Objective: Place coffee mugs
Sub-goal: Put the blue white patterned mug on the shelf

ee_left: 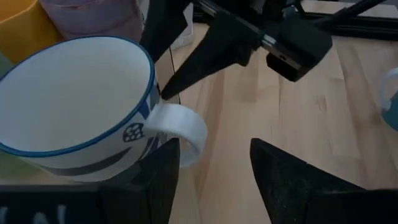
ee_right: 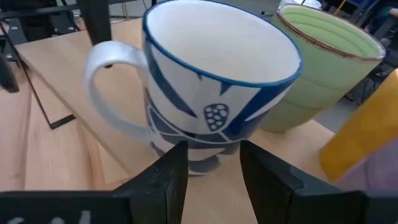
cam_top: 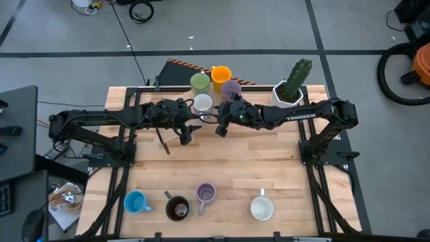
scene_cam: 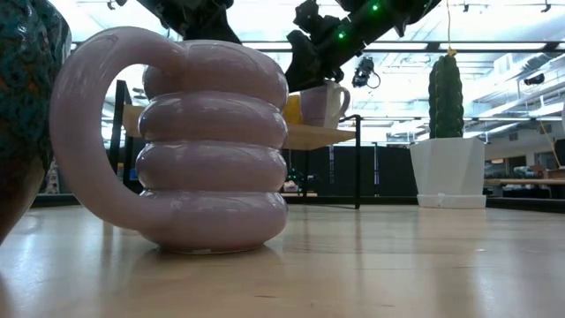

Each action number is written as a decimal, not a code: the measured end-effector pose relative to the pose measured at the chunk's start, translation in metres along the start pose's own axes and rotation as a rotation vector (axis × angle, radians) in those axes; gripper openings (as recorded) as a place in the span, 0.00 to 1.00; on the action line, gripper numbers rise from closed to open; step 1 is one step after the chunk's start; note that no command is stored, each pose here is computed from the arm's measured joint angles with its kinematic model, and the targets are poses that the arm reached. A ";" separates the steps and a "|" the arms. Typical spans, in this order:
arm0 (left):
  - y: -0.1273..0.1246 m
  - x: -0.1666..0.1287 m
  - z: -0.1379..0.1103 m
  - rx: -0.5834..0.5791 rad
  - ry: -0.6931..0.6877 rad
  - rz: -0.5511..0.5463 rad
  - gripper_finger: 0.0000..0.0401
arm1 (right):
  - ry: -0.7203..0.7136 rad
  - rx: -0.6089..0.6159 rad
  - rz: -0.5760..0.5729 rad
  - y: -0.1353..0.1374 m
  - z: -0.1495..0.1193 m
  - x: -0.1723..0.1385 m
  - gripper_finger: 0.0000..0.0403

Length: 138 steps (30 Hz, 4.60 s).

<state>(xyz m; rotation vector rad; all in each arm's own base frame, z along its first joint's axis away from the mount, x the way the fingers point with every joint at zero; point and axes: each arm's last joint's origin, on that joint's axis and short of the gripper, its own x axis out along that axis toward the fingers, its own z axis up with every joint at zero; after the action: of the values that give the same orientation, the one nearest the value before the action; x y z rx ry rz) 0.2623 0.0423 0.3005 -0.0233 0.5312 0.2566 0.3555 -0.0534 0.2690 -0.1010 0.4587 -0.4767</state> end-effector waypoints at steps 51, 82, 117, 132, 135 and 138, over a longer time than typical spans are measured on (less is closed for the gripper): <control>-0.008 0.027 0.005 0.219 -0.082 0.017 0.51 | 0.060 -0.097 0.019 0.035 0.000 -0.037 0.38; 0.004 0.043 -0.019 0.066 0.137 0.199 0.51 | 0.085 -0.118 0.005 0.036 -0.003 -0.038 0.37; 0.008 0.033 -0.004 0.096 0.014 0.226 0.51 | 0.059 -0.210 -0.058 0.025 0.003 -0.041 0.37; 0.009 0.033 -0.004 0.122 0.015 0.253 0.51 | 0.060 -0.187 -0.076 0.017 0.004 -0.037 0.37; 0.009 0.033 -0.003 0.131 0.009 0.254 0.51 | 0.060 -0.188 -0.076 0.017 0.004 -0.037 0.37; 0.009 0.033 -0.001 0.146 -0.011 0.255 0.51 | 0.057 -0.189 -0.070 0.021 0.004 -0.038 0.37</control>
<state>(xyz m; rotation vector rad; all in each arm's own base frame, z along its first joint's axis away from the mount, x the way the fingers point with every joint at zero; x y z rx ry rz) 0.2872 0.0585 0.2837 0.1884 0.5412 0.4662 0.3356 -0.0173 0.2836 -0.2873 0.5573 -0.5053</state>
